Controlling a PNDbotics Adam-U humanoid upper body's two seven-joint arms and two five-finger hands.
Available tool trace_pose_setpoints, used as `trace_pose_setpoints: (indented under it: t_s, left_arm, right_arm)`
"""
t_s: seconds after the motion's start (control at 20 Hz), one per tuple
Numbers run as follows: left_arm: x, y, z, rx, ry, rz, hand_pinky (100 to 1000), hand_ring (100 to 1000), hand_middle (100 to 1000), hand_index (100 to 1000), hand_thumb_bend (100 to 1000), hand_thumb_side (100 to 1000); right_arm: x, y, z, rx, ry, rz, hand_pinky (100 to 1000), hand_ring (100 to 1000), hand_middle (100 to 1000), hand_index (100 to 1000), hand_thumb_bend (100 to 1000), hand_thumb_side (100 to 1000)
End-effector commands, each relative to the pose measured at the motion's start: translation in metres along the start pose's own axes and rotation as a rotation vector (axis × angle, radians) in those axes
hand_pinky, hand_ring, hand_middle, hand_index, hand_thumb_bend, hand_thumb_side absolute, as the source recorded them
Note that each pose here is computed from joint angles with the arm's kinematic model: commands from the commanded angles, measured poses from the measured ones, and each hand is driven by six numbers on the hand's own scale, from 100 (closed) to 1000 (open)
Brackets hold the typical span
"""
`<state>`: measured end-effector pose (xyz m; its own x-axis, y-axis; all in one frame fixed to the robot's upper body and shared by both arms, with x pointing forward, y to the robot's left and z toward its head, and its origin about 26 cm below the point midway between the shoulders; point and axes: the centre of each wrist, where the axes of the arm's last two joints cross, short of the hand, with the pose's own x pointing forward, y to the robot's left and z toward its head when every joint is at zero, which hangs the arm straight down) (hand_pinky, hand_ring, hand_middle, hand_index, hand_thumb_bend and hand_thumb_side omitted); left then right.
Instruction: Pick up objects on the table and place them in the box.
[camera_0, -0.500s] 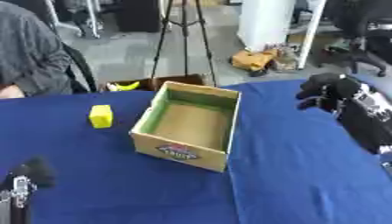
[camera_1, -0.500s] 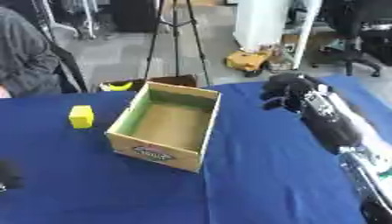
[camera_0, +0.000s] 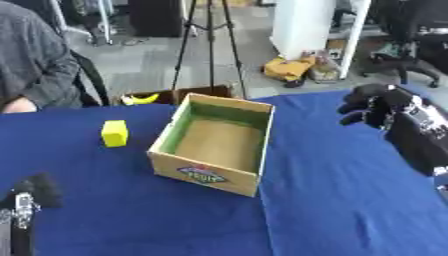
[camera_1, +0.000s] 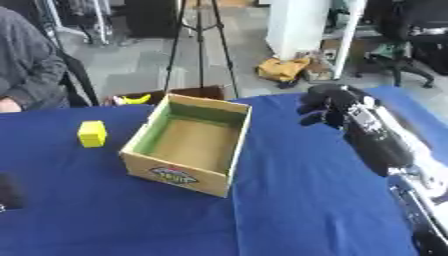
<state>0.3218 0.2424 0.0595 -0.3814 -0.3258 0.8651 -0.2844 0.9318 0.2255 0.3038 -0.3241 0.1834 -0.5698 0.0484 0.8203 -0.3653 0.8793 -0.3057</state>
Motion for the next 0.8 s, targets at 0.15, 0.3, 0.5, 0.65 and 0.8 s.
trace_pose_setpoints:
  t_s: [0.15, 0.3, 0.5, 0.65, 0.8]
  left_arm:
    - [0.016, 0.028, -0.045, -0.035, -0.022, -0.202, 511, 576, 567, 745, 100, 882]
    - [0.022, 0.046, -0.078, -0.083, 0.007, -0.351, 515, 582, 578, 761, 100, 820]
    - [0.021, 0.071, -0.123, -0.175, 0.089, -0.569, 561, 606, 612, 806, 100, 683]
    - [0.018, 0.09, -0.153, -0.264, 0.155, -0.747, 616, 638, 644, 831, 174, 591]
    - [0.019, 0.103, -0.177, -0.318, 0.202, -0.889, 652, 673, 671, 844, 224, 529]
  right_arm:
    - [0.008, -0.003, -0.004, 0.012, -0.02, 0.022, 686, 736, 713, 796, 100, 708]
    - [0.008, -0.002, -0.005, 0.022, -0.019, 0.024, 687, 737, 713, 796, 100, 711]
    - [0.009, -0.001, -0.007, 0.042, -0.02, 0.035, 687, 737, 713, 797, 100, 716]
    - [0.011, 0.0, -0.009, 0.066, -0.022, 0.051, 687, 738, 713, 797, 100, 722]
    - [0.013, 0.001, -0.011, 0.091, -0.021, 0.07, 687, 738, 714, 797, 100, 729]
